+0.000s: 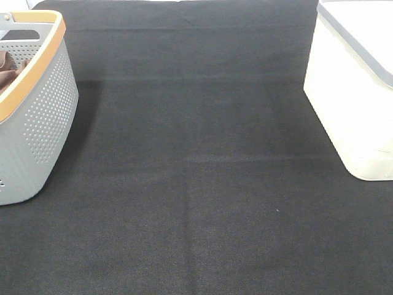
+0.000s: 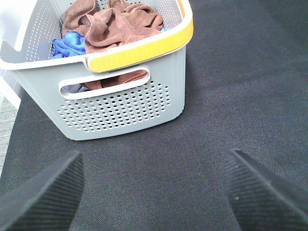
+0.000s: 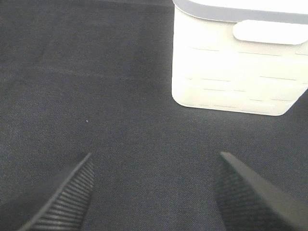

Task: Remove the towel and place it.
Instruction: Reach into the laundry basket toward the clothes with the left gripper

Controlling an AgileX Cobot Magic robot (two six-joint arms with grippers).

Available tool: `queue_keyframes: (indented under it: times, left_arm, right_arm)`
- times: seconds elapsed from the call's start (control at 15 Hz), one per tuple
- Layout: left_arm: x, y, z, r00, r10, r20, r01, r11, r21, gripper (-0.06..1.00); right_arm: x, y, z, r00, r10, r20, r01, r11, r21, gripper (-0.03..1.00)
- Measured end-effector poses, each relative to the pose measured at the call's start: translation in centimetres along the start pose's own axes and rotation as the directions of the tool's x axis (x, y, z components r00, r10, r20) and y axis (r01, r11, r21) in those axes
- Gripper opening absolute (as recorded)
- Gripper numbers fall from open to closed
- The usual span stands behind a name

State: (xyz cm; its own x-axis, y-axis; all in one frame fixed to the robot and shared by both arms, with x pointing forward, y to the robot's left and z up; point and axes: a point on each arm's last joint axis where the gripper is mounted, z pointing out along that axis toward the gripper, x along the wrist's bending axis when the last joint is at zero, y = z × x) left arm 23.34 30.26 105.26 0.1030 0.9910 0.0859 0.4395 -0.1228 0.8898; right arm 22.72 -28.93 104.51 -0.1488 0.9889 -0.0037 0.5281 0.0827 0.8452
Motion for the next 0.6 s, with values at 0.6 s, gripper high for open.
queue_keyframes:
  times: [0.6]
  left_arm:
    - [0.0, 0.0, 0.0, 1.0, 0.0, 0.0, 0.0, 1.0, 0.0, 0.76]
  right_arm:
    - [0.0, 0.0, 0.0, 1.0, 0.0, 0.0, 0.0, 1.0, 0.0, 0.67]
